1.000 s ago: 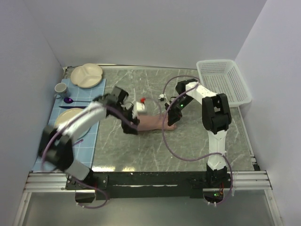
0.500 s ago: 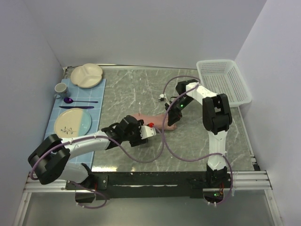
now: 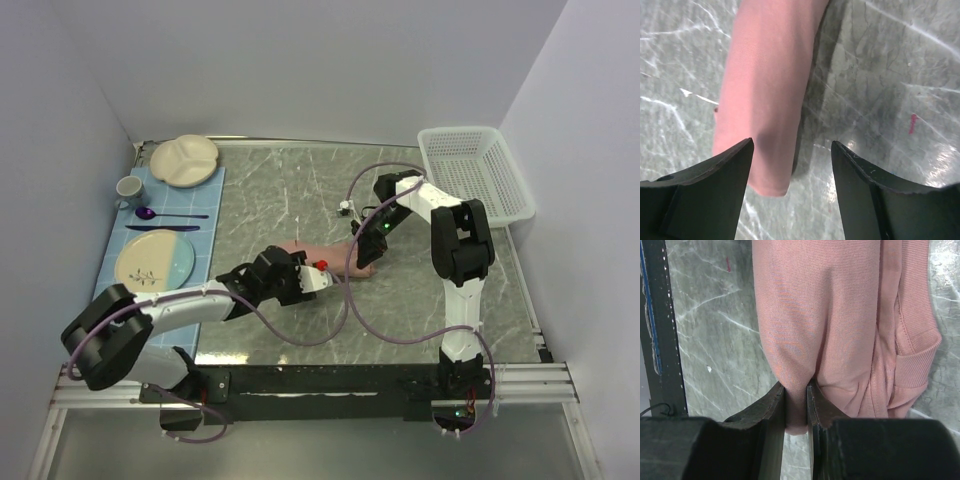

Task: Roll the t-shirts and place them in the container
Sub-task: Roll the T-shirt to the center of the board.

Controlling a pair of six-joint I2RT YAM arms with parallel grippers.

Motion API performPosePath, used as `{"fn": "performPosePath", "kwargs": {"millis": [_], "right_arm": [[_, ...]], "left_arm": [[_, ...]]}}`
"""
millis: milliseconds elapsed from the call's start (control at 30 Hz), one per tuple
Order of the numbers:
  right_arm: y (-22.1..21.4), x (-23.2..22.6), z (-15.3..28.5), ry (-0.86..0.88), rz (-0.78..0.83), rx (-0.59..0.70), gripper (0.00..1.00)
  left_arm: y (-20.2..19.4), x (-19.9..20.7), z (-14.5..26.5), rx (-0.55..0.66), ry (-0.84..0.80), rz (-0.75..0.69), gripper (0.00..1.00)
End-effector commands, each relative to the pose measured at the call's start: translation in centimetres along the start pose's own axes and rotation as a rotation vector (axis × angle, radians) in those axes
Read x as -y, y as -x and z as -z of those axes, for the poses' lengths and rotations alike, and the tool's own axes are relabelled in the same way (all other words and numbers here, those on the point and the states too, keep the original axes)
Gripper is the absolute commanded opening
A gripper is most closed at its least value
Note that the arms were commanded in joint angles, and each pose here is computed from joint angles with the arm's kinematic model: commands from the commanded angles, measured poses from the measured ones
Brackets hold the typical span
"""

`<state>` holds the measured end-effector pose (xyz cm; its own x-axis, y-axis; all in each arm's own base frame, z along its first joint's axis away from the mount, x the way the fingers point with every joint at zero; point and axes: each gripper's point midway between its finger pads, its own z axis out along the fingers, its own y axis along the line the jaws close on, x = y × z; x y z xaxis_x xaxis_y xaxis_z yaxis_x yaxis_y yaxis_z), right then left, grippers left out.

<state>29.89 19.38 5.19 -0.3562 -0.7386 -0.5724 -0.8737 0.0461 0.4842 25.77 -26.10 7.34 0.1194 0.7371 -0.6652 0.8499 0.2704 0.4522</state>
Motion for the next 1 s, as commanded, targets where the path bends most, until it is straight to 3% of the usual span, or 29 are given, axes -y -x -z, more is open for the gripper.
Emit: {"fn": "performPosePath", "kwargs": {"millis": [0, 133, 300, 333, 367, 467, 633, 667, 733, 800, 967], "right_arm": [[0.8, -0.3, 0.9, -0.039, 0.037, -0.014, 0.12], [0.5, -0.3, 0.9, -0.039, 0.044, -0.027, 0.12], [0.2, -0.4, 1.0, -0.035, 0.049, -0.041, 0.12], [0.2, -0.4, 1.1, -0.029, 0.049, -0.041, 0.12], [0.2, -0.4, 1.2, -0.025, 0.045, -0.038, 0.12], [0.5, -0.9, 1.5, 0.001, 0.037, -0.03, 0.12], [0.9, -1.3, 1.8, 0.045, 0.029, -0.035, 0.13], [1.0, -1.4, 1.8, 0.056, 0.02, -0.03, 0.13], [1.4, -1.4, 1.8, 0.07, 0.003, -0.025, 0.13], [1.5, -1.5, 1.8, 0.074, -0.012, -0.017, 0.14], [1.2, -0.3, 0.9, 0.084, -0.084, -0.038, 0.14]], "left_arm": [[-0.6, -0.2, -1.9, -0.01, 0.017, -0.035, 0.7], [-2.2, 0.0, -3.4, -0.077, 0.014, -0.036, 0.69], [-2.2, -1.1, -3.8, -0.096, -0.057, 0.095, 0.47], [-2.6, -2.3, -3.1, -0.108, -0.1, 0.179, 0.42], [-1.4, -1.3, -2.6, -0.044, -0.22, 0.234, 0.34], [-0.7, -1.0, -0.4, -0.013, -0.438, 0.302, 0.23], [-1.0, -0.5, 1.4, -0.045, -0.682, 0.318, 0.17], [-1.5, 0.7, 2.7, -0.095, -0.762, 0.364, 0.14], [-0.6, 0.4, 2.7, -0.05, -0.845, 0.375, 0.12], [-0.3, 1.7, 3.9, -0.078, -0.97, 0.461, 0.1], [-0.5, 0.4, 1.9, -0.096, -1.022, 0.571, 0.05]]}}
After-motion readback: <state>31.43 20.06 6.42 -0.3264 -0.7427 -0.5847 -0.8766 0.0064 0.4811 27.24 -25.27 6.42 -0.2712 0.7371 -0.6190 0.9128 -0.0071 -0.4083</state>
